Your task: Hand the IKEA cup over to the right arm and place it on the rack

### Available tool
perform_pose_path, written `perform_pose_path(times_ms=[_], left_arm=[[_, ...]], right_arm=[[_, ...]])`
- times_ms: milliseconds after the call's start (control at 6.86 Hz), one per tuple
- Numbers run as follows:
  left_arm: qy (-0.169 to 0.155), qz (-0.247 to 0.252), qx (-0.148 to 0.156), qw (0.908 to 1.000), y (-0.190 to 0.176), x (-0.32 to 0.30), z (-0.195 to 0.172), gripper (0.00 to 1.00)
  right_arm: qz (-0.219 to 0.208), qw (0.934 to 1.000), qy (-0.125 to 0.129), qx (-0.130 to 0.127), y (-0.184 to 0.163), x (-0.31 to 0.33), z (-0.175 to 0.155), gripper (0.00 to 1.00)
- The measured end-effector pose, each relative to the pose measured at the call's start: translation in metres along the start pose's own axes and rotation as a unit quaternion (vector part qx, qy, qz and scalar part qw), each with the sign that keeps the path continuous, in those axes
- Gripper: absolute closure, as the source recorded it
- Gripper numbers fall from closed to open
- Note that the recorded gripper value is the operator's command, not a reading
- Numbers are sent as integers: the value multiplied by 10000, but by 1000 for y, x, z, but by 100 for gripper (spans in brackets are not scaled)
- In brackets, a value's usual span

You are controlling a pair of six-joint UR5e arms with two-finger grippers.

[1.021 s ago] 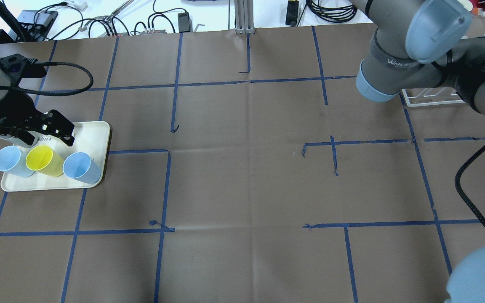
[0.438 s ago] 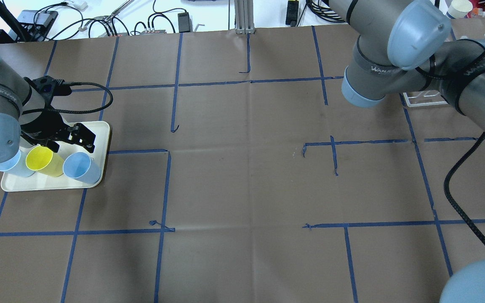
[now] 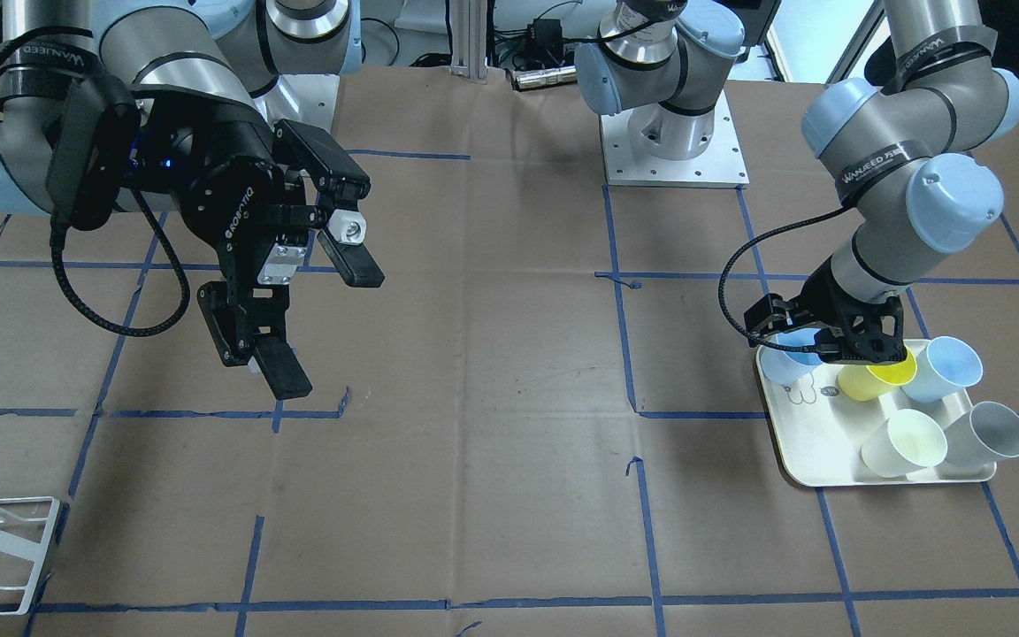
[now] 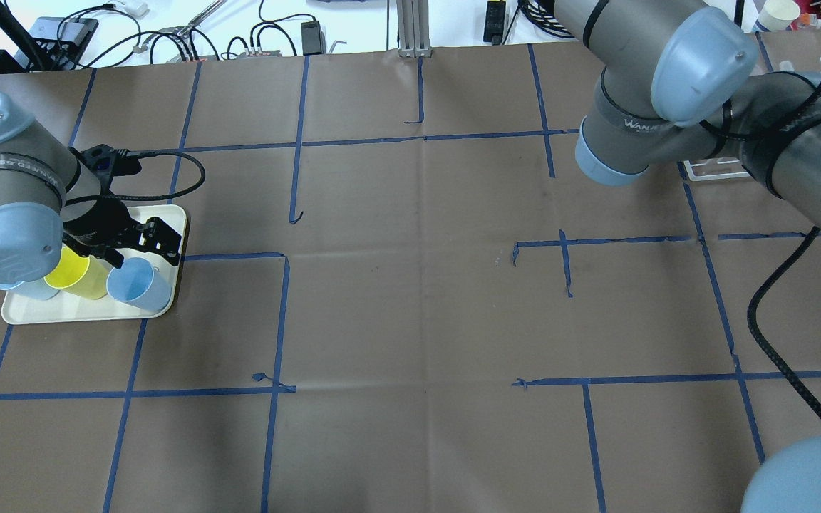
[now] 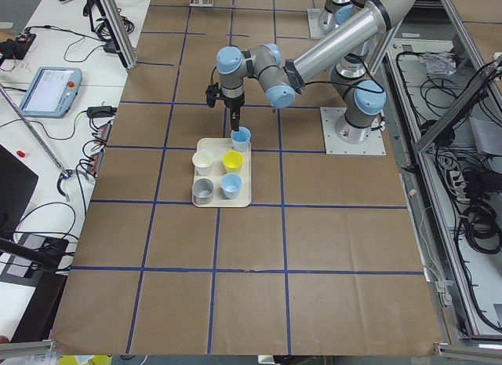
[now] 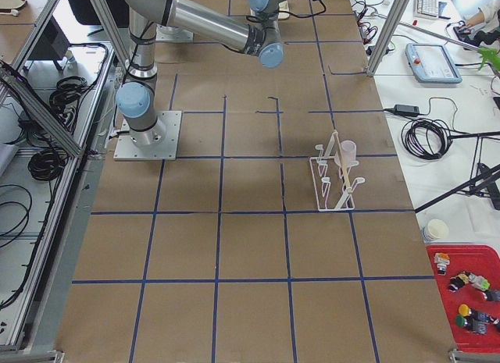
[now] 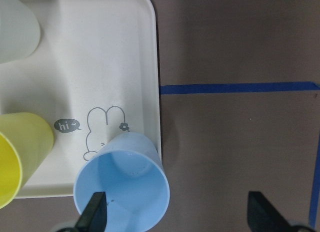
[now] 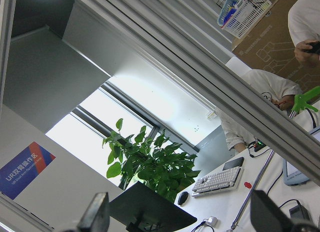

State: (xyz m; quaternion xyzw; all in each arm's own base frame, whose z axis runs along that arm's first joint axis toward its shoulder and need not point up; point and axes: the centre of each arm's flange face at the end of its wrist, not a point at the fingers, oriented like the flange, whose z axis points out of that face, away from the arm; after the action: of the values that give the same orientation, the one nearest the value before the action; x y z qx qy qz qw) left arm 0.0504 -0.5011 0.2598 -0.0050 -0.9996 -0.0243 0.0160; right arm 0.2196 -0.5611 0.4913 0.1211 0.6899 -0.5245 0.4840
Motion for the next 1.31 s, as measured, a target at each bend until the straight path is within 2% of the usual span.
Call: perform_pose_path(times_ms=[292,583,729,875,1021,1167,1312], left_arm=[[-37,-12,32,10000,10,2,20,1],[-25,-2,-31,10000,11,1,29,4],[-18,5,-51,10000,11,0,32,26],[-19,9,-66,10000,10,-1,33,55],[-50,14,-90,9999,11,-1,34,80],[-103,19,-128,9999,11,-3,35,99],[-138,22,-155,9998,11,-4,36,100]], right_arm=[[269,9996,23,-26,3,4,0,0],[304,9995,28,-30,4,6,1,0],[307,9995,29,-29,4,6,1,0],[309,9995,28,-34,4,6,1,0],[313,9995,32,-41,5,6,1,0],[314,9995,32,-44,5,6,1,0],[316,9995,35,-46,6,7,2,0]])
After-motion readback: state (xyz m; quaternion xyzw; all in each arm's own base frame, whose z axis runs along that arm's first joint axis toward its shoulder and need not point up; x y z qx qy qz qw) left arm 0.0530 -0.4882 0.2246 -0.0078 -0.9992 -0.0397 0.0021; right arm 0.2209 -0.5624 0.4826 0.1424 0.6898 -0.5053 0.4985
